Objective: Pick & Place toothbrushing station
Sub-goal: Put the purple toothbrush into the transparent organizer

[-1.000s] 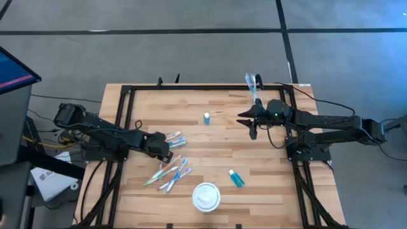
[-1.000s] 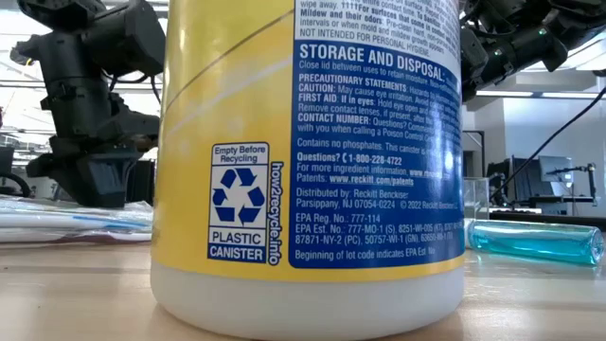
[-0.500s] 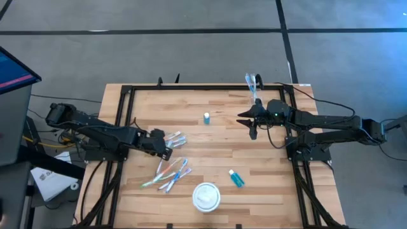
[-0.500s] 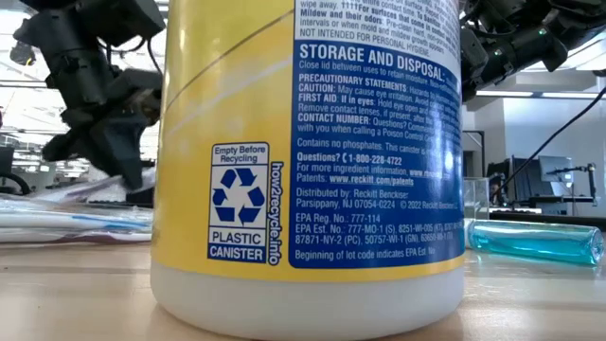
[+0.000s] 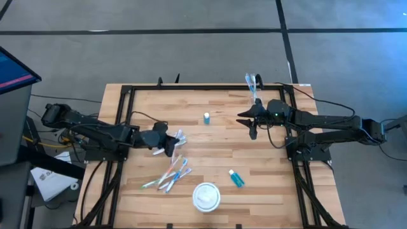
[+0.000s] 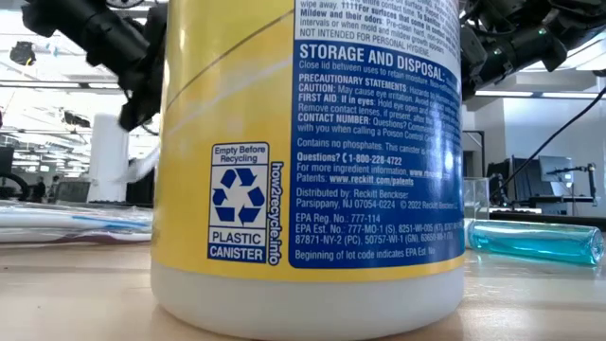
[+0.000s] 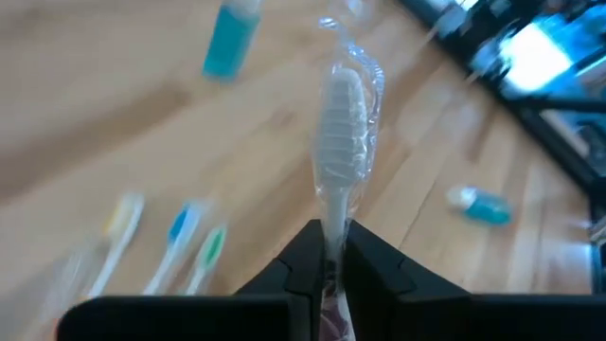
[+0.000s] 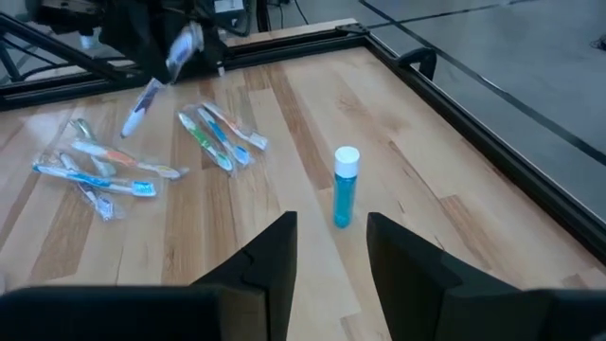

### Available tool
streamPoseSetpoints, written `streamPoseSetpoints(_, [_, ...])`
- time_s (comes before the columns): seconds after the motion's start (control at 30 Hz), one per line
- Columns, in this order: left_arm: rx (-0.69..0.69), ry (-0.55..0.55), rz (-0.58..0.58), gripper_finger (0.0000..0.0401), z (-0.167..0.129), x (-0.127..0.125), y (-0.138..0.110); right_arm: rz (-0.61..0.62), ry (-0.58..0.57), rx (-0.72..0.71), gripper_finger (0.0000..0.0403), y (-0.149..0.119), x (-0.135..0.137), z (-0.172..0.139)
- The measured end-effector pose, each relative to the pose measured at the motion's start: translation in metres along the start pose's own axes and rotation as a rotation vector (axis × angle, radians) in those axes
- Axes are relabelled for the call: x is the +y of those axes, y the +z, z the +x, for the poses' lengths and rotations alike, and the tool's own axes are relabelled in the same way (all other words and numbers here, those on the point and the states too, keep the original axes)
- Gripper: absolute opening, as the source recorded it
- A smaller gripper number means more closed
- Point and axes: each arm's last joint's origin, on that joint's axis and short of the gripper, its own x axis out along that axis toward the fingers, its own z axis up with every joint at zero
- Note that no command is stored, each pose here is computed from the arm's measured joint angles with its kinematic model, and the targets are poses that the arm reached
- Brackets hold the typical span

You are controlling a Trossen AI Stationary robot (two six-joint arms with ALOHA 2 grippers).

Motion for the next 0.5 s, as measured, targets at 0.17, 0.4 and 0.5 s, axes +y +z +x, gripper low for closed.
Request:
streamPoseSetpoints(0.17, [-0.129,-0.053,0.085,0.0010,-0.001,-0.009,0.010,-0.001,0.009,-0.018,0.0120,0.002,0.000,0.000])
streamPoseSetpoints(0.4, [-0.295,-0.133,0.179,0.0025,-0.004,-0.021,0.024,-0.004,0.017,-0.084,0.0120,0.008,0.001,0.001])
streamPoseSetpoints(0.5, [-0.370,-0.158,0.221,0.0017,-0.006,-0.026,0.030,-0.010,0.031,-0.107,0.0120,0.010,0.003,0.005])
